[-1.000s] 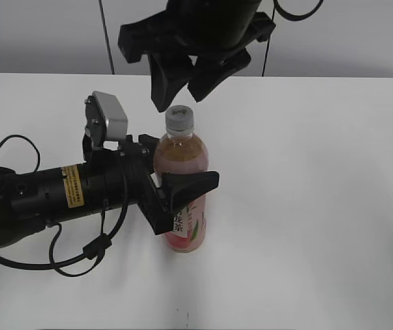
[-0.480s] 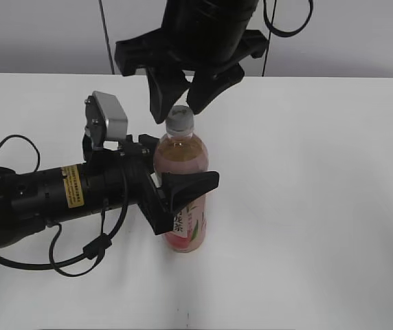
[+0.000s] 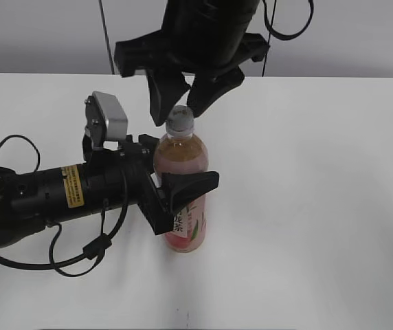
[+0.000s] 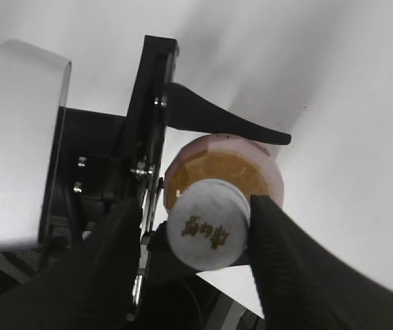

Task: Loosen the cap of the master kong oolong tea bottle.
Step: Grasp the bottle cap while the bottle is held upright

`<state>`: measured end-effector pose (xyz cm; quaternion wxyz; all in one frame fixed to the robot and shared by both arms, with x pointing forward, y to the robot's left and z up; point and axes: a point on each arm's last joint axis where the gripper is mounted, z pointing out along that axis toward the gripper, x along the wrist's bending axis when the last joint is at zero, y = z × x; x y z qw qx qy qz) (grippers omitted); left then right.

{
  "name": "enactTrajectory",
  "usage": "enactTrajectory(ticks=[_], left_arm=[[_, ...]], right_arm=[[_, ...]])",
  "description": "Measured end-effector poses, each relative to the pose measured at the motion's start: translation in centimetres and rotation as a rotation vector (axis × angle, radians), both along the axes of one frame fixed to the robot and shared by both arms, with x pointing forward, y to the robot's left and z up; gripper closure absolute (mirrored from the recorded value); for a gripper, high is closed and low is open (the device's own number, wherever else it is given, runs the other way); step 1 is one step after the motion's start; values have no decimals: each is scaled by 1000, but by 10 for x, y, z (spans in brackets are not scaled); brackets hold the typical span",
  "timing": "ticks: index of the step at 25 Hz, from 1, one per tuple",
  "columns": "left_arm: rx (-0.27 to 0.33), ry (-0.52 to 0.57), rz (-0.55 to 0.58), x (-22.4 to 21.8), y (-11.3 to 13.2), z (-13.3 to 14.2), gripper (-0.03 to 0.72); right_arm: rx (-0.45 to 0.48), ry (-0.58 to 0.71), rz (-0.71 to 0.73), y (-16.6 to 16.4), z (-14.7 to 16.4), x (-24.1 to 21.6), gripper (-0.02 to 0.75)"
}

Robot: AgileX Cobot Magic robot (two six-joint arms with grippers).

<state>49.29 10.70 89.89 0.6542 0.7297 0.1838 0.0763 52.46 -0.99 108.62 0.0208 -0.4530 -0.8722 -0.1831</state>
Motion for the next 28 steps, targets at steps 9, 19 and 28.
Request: enactTrajectory(ticks=[9, 19, 28], left_arm=[[0, 0, 0, 0, 0, 0, 232], [0, 0, 1, 0, 0, 0, 232], [1, -4, 1, 0, 0, 0, 232]], right_arm=[[-23, 31, -1, -2, -10, -2, 363], [-30, 18, 22, -2, -10, -2, 448], [-67, -83, 297, -3, -8, -2, 456]])
